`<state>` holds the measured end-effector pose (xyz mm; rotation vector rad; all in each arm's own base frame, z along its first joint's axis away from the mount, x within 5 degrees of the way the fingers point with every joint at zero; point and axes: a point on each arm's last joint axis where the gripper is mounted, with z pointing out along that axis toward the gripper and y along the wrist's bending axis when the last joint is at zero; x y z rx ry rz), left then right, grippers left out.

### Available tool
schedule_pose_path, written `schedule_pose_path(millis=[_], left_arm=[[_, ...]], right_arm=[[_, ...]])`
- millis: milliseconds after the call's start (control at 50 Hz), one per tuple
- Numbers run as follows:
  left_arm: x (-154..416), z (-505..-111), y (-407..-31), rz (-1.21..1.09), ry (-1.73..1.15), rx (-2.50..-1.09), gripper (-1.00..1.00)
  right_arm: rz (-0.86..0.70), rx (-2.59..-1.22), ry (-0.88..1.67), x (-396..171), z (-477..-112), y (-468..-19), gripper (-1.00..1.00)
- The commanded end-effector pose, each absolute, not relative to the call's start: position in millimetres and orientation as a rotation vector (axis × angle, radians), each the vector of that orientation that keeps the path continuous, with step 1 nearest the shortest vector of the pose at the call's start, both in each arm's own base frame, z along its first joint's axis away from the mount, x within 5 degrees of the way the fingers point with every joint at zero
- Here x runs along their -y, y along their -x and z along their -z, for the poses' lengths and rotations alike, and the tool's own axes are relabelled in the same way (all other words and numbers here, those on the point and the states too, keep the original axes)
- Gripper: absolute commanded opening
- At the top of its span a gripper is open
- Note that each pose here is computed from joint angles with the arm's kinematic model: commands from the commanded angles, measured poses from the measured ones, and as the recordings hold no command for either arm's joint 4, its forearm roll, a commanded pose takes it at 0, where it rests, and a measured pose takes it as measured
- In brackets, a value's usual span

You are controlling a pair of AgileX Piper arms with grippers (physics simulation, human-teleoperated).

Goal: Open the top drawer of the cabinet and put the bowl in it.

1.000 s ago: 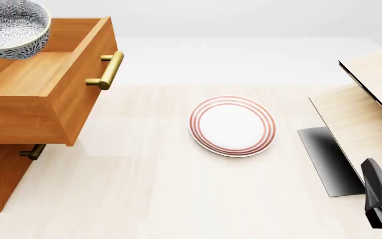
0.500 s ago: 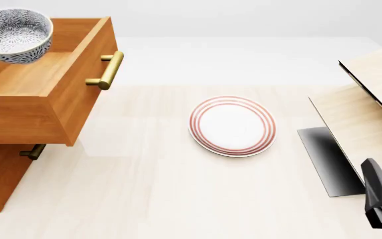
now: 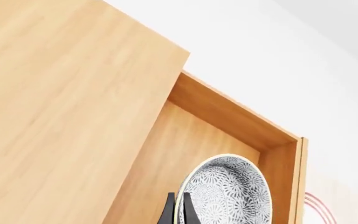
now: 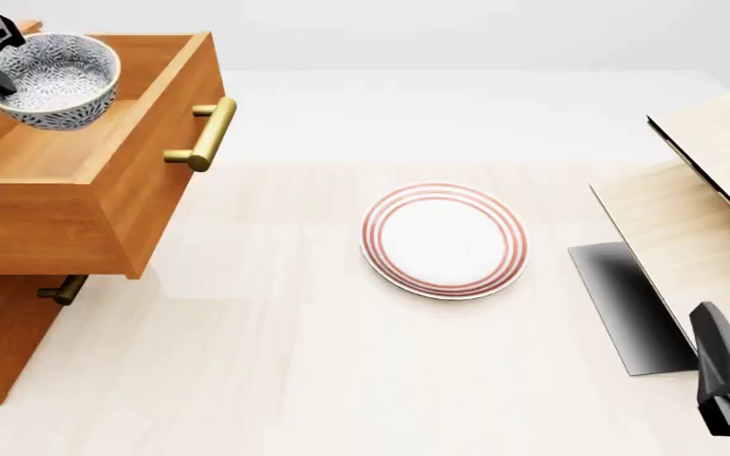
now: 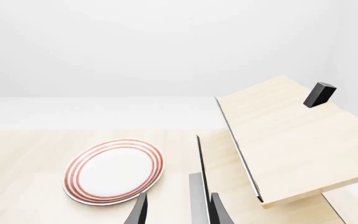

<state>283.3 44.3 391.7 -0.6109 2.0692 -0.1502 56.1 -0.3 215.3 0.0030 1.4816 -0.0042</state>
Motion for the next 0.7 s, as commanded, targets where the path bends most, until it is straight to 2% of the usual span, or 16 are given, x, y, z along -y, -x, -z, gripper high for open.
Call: schedule_pose_path(millis=[20, 700], left_arm=[[-44.7, -380.9, -296.8, 0.153, 0.605, -2.081, -1.0], [-49.1, -364.1, -313.4, 0.147, 0.618, -2.102, -1.0]], right_arm=[[0.004, -1.482, -0.003, 0.3, -214.8, -56.1, 1.0], [0.004, -1.482, -0.003, 0.3, -214.8, -56.2, 1.0]])
